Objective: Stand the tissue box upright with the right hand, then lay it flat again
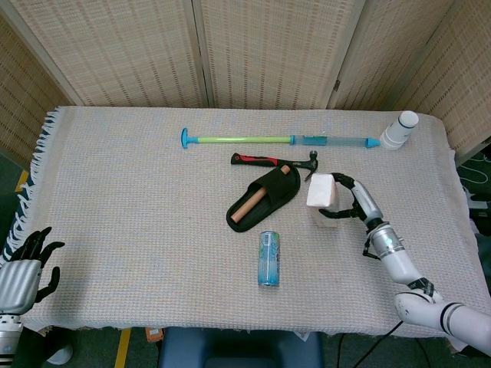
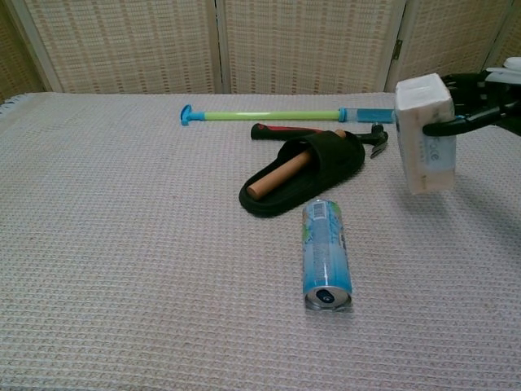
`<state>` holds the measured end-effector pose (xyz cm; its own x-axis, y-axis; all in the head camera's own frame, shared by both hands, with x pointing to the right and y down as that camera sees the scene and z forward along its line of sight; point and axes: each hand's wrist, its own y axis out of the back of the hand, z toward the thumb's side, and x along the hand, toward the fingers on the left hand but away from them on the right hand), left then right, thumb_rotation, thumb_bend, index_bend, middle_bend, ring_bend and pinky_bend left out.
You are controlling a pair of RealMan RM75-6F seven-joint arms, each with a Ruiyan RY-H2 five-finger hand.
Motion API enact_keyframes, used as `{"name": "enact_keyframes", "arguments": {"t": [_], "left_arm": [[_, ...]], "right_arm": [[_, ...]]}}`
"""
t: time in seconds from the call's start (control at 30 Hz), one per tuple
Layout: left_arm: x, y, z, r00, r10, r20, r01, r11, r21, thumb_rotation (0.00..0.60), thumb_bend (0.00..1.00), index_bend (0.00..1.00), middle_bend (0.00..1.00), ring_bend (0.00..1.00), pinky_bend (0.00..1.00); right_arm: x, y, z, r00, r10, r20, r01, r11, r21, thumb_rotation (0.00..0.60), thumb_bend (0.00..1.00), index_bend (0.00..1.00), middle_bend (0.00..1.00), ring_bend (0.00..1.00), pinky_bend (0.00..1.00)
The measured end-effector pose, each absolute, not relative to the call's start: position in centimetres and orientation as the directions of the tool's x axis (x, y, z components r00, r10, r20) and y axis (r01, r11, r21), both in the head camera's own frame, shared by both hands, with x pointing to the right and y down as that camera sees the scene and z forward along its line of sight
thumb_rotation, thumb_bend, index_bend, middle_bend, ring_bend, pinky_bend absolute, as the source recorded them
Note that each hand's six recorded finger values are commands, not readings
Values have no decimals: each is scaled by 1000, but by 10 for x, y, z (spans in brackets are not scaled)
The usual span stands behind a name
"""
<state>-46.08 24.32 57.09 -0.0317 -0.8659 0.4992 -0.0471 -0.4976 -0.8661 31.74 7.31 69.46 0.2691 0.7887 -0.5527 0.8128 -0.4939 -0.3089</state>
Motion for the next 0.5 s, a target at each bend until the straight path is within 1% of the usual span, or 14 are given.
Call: {"name": "enact_keyframes", "arguments": {"t": [0.03,0.1,0.23,0.5], "left_arm": [[-461,243,571,-32,-866,499,-47,-498,-866,600,531,251,0,0,201],[-461,243,571,-34,-865,500,-46,-498,-866,600,531,250,0,0,200],[-462,244,573,-34,-862,506,-44,-504,-863,600,531,251,0,0,201],[-464,243,574,-42,-860,508,-44,-507,-861,600,531,251,0,0,200]], "right_arm": [[323,74,694,291,796,-531,834,-483,-268,600,125,436,367,332,0],[333,75,694,322,802,-502,846,-483,-228,600,125,436,367,332,0],[357,80,698,374,800,-469,830,-514,-216,600,128,436,367,332,0],[367,102,719,414,776,-476,813,-551,-191,600,140,436,371,332,0]]}}
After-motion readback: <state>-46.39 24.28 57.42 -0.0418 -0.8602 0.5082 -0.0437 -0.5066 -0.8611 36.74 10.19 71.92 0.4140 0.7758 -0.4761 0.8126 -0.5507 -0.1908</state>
